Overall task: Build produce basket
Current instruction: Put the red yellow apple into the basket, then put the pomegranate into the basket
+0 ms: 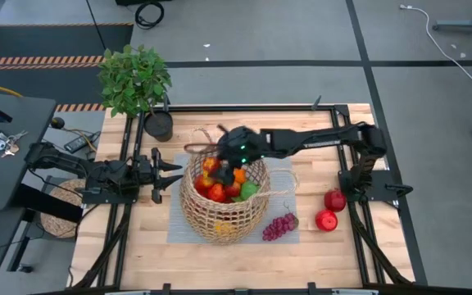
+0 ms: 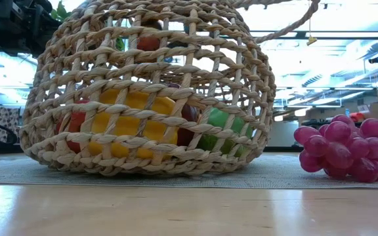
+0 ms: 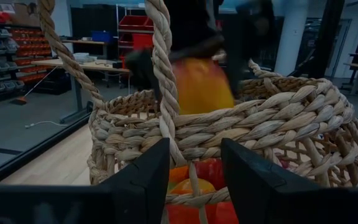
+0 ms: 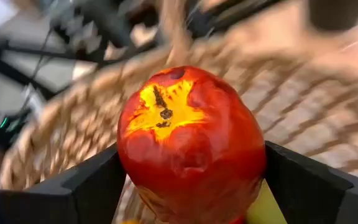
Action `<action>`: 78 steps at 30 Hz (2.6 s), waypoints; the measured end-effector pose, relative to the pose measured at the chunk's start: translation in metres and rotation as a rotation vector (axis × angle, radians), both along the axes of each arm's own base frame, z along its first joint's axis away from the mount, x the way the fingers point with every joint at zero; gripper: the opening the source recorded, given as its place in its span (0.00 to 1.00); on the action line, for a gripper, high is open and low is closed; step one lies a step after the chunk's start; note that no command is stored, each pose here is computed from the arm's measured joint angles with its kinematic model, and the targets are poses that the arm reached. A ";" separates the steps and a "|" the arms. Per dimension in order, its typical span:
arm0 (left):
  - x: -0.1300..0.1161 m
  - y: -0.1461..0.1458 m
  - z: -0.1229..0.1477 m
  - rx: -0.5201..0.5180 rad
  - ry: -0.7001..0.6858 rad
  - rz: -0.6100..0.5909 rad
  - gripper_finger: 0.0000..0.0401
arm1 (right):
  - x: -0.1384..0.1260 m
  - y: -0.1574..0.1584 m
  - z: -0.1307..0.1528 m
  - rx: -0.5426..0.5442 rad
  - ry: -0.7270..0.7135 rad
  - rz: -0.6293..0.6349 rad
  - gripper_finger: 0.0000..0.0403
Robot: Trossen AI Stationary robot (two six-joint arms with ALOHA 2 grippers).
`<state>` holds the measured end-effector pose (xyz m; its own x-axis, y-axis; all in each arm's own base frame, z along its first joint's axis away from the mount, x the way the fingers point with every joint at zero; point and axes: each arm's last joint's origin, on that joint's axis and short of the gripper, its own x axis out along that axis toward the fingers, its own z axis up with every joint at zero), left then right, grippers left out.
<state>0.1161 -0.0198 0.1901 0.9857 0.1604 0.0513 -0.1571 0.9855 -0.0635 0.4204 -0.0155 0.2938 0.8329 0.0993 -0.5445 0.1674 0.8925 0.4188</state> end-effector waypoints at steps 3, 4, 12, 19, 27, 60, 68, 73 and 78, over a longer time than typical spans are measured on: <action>0.000 0.000 0.000 0.000 0.000 0.000 0.37 | 0.006 0.002 -0.013 -0.001 0.040 0.092 0.88; 0.000 0.000 0.000 0.000 0.000 0.000 0.37 | 0.006 0.002 -0.015 -0.018 0.049 0.110 0.88; 0.000 0.000 0.000 0.000 0.000 0.000 0.38 | -0.004 0.000 -0.021 -0.131 0.162 0.150 0.89; 0.000 0.000 0.000 0.000 0.000 0.000 0.37 | -0.007 -0.001 -0.007 -0.153 0.208 0.151 0.98; 0.000 0.000 0.000 0.000 0.000 0.000 0.38 | -0.037 0.014 0.066 -0.144 0.405 0.059 0.90; 0.000 0.000 0.000 0.000 0.000 0.000 0.37 | -0.164 0.235 0.035 0.029 0.868 -0.401 0.86; 0.000 0.000 0.000 0.000 0.000 0.000 0.38 | -0.193 0.212 0.020 0.018 0.999 -0.386 0.86; 0.000 0.000 0.000 0.000 0.000 0.000 0.37 | -0.222 0.181 0.015 0.045 0.930 -0.356 0.86; 0.000 0.000 0.000 0.000 0.000 0.000 0.37 | -0.259 0.153 -0.013 0.074 0.892 -0.383 0.86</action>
<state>0.1161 -0.0198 0.1901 0.9858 0.1601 0.0512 -0.1568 0.9856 -0.0634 0.1610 0.1376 0.2812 0.1001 -0.0334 -0.9944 0.7241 0.6879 0.0497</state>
